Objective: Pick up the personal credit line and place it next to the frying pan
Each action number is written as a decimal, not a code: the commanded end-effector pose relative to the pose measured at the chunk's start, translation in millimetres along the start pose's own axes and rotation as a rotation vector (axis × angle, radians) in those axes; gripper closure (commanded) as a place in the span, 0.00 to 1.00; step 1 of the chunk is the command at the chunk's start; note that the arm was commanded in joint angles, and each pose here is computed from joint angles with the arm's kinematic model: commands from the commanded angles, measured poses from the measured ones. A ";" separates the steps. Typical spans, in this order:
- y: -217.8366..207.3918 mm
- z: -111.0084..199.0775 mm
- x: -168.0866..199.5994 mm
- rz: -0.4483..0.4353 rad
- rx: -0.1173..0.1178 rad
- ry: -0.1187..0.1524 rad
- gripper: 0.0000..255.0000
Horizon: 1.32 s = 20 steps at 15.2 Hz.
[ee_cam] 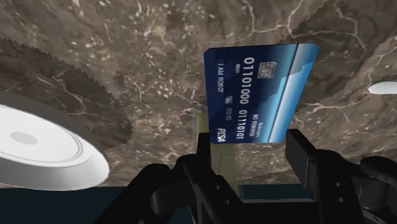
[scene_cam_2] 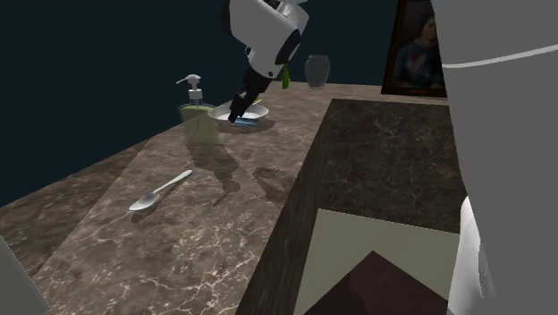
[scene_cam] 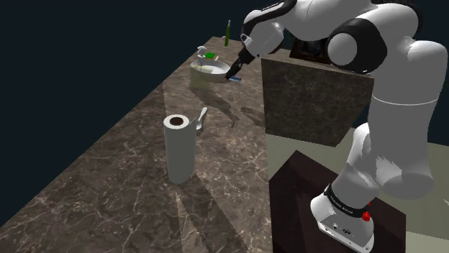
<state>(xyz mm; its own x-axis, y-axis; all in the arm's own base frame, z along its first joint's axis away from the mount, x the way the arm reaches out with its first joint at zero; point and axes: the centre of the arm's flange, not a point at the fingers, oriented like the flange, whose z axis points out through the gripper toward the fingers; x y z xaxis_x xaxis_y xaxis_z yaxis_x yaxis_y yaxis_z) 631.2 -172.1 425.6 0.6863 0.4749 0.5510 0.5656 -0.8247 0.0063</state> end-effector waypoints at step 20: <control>107.6 64.8 -22.9 -0.001 0.004 0.000 1.00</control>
<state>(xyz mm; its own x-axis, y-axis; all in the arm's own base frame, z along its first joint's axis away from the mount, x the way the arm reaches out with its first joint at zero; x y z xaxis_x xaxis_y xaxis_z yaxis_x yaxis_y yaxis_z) 705.1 -252.0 365.2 0.6857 0.4756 0.5509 0.5681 -0.8230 0.0034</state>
